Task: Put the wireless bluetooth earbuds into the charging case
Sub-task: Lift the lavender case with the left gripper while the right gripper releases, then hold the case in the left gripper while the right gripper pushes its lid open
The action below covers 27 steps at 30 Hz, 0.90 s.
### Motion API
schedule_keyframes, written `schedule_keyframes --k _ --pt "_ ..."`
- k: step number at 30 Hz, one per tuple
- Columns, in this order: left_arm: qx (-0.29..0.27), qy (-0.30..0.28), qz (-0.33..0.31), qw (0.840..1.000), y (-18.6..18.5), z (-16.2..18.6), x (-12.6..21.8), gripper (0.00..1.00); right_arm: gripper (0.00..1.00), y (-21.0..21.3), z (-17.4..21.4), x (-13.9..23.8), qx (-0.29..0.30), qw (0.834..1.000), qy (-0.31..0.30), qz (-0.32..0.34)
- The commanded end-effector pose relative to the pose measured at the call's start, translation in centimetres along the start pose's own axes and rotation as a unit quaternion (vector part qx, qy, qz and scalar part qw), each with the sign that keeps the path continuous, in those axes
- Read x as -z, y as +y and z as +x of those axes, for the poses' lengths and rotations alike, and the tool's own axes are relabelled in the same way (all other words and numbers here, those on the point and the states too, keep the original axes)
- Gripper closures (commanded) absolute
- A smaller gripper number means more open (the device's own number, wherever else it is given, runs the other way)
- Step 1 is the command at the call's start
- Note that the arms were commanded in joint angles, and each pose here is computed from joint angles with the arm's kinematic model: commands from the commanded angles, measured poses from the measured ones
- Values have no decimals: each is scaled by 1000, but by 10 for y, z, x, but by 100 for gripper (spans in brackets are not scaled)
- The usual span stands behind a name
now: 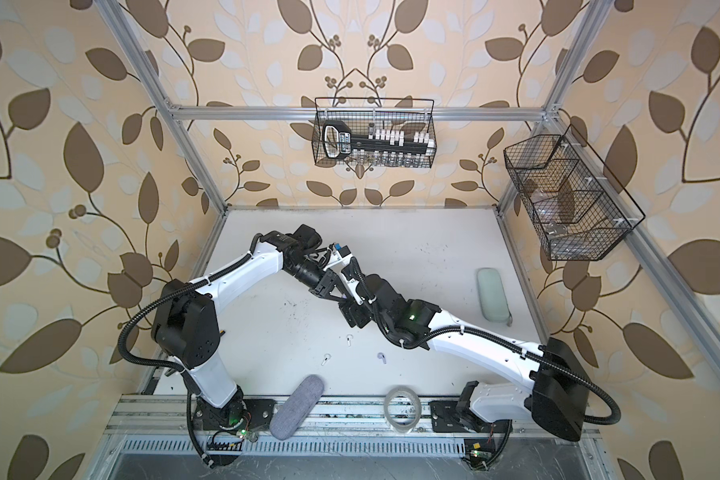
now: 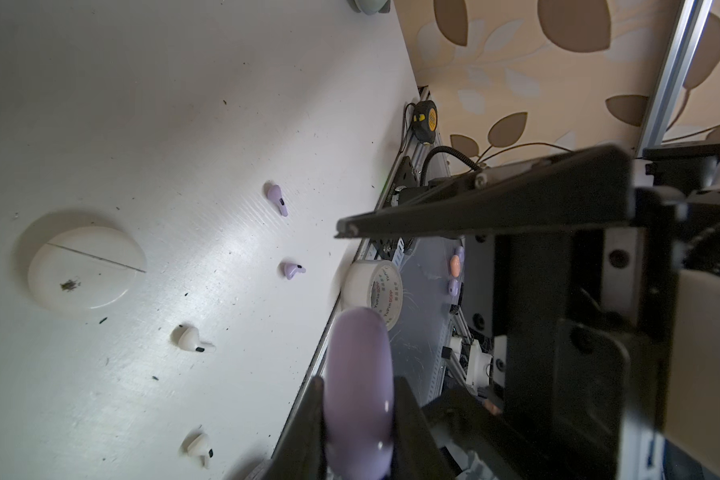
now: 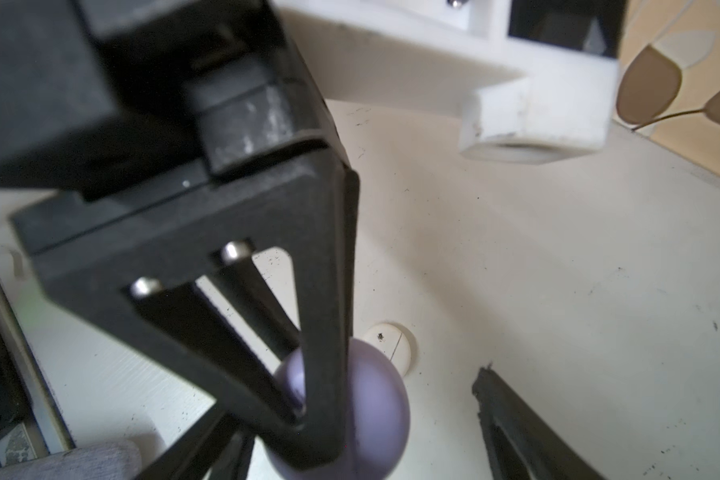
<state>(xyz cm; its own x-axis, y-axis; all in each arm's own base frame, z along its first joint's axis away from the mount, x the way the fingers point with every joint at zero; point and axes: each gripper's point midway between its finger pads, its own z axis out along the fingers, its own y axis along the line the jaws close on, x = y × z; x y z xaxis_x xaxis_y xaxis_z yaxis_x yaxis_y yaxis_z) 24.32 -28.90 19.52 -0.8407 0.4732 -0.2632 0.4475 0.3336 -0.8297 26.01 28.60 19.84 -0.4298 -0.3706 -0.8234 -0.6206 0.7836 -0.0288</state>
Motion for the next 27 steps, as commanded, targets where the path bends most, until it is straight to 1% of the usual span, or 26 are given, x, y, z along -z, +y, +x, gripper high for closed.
schedule_keyframes --k 1,3,6,8,11,14,16,18,20,23,26,27 --pt "-23 9 13 1000 -13 -1 1 93 16 -4 10 18 -14 1000 -1 0" --pt "-28 9 9 1000 -10 -2 0 93 14 -7 18 27 -26 1000 2 0" --pt "-38 7 5 999 -4 -5 -2 95 10 -16 27 40 -62 998 -1 4" --pt "-47 7 6 999 -2 -5 -4 97 10 -21 34 42 -93 996 4 -1" --pt "-73 10 26 997 -7 -1 -5 100 12 -23 44 39 -134 991 11 -12" --pt "-100 8 35 994 -9 5 -8 100 11 -28 53 33 -182 983 18 -22" --pt "-119 -2 32 992 -7 8 -9 100 12 -32 61 25 -224 974 29 -35" --pt "-140 -15 24 990 -4 12 -11 100 12 -36 68 19 -253 966 39 -45" --pt "-168 -33 12 985 1 15 -13 100 13 -37 68 18 -264 962 35 -54" --pt "-221 -64 -11 973 6 21 -16 100 13 -36 60 23 -267 961 16 -63" --pt "-273 -105 -54 955 13 21 -20 100 13 -35 62 21 -274 959 29 -59" --pt "-298 -123 -68 944 7 20 -16 100 13 -33 65 20 -276 959 35 -60"
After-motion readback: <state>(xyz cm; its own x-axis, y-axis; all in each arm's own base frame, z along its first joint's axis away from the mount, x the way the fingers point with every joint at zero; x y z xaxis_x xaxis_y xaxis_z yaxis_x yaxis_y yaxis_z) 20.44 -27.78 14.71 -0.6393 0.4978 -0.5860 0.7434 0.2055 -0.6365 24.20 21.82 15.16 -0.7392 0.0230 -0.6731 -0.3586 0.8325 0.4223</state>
